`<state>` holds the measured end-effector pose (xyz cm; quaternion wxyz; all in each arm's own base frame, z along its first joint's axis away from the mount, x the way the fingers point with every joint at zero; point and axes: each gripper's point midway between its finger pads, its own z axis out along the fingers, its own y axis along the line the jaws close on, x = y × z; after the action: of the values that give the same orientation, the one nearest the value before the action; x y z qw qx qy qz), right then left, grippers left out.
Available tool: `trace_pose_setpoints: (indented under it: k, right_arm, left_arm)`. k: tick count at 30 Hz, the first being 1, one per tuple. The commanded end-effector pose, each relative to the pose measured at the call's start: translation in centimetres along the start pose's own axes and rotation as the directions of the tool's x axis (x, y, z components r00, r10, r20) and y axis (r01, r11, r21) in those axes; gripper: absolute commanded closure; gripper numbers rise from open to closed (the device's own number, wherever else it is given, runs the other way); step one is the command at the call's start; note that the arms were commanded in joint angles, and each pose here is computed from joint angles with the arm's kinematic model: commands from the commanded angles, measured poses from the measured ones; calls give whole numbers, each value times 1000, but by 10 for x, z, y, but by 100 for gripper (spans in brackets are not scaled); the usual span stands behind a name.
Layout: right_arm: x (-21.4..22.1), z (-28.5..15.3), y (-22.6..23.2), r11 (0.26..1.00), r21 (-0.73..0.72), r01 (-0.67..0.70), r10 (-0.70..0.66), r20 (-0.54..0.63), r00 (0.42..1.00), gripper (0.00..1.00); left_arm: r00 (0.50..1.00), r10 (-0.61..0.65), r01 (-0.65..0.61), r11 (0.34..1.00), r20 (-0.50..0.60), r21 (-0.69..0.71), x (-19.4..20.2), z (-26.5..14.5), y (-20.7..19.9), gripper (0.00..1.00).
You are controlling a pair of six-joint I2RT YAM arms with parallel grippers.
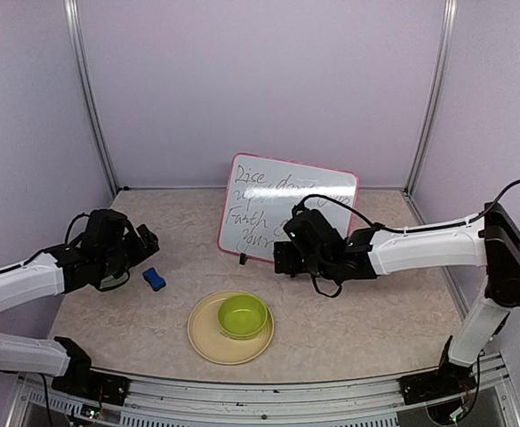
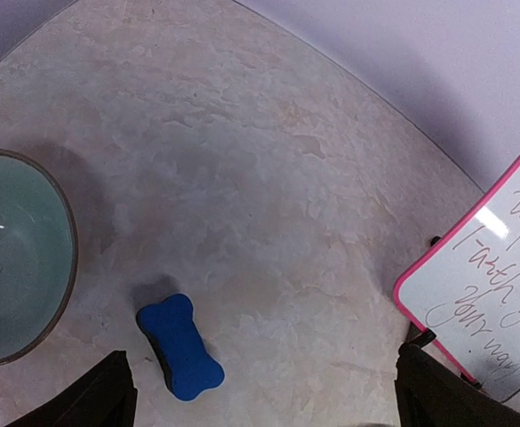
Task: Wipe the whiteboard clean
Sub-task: Move the whiteboard to the center of the board, then pick up the whiteboard eraser from the center of the board.
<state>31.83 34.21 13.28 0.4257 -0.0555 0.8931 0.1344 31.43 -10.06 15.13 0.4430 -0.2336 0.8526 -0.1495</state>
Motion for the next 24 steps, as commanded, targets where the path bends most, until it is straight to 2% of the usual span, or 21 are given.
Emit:
trace_pose_setpoints:
  k: [1, 3, 5, 12, 16, 24]
  right_arm:
    - [-12, -23, 7, 983, -56, 175, -172, 48, 984, 13]
    - [-22, -33, -1, 976, -43, 213, -209, 76, 975, 7]
    - [-37, -41, -17, 974, -37, 225, -220, 99, 970, 6]
    - [-75, -61, -86, 988, -104, 112, -96, 149, 984, 5]
    - [-72, -62, -107, 990, -66, 128, -120, 116, 986, 4]
    - [-66, -57, -120, 992, -39, 119, -114, 104, 988, 4]
  left_arm:
    - [999, -27, 26, 999, -22, -37, 8, 5, 1, 1]
    - [999, -31, 29, 998, -43, -56, 13, 8, 2, 1]
    - [998, -35, 31, 997, -58, -71, 17, 10, 1, 1]
    - [995, -39, 28, 994, -94, -107, 31, 19, 2, 1]
    - [992, -20, 1, 988, -123, -157, 38, 29, 9, 1]
    - [980, -37, -10, 972, -195, -237, 52, 48, 15, 1]
